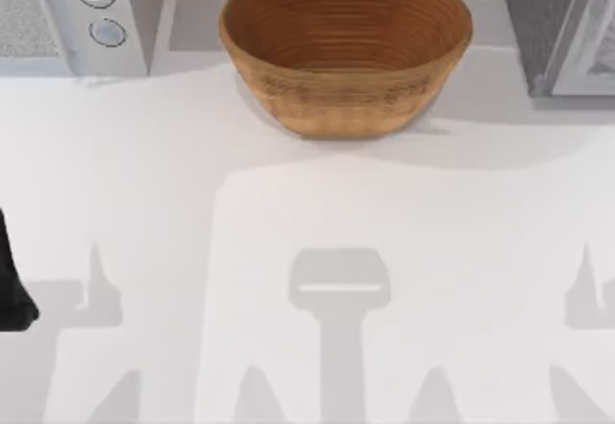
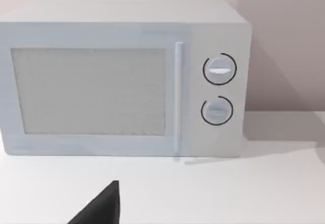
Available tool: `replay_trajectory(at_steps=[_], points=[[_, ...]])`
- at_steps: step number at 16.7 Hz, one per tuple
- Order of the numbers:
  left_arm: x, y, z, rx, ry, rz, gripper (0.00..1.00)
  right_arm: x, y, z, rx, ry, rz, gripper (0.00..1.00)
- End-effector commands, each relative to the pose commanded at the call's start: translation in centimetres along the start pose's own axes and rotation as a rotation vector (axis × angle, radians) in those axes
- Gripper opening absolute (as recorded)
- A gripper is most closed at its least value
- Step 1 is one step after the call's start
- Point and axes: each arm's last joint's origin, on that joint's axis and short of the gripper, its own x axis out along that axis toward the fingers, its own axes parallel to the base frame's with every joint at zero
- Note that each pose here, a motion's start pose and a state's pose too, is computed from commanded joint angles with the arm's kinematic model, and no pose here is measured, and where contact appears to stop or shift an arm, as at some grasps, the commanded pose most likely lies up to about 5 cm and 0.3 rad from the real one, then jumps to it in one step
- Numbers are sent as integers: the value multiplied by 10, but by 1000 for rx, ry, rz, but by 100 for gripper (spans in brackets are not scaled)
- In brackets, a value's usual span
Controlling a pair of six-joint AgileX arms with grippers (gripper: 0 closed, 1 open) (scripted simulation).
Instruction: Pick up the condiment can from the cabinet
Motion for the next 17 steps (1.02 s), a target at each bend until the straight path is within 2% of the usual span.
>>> replay_trajectory(at_steps=[4,7,12,17], points=[[0,0,0,0,0,0,100,0,1,8,0,3,3,100],[0,0,0,0,0,0,100,1,2,40,1,13,5,100],[0,0,0,0,0,0,100,17,7,139,-1,18,0,100],[0,0,0,0,0,0,100,59,18,245,-3,17,-4,100]])
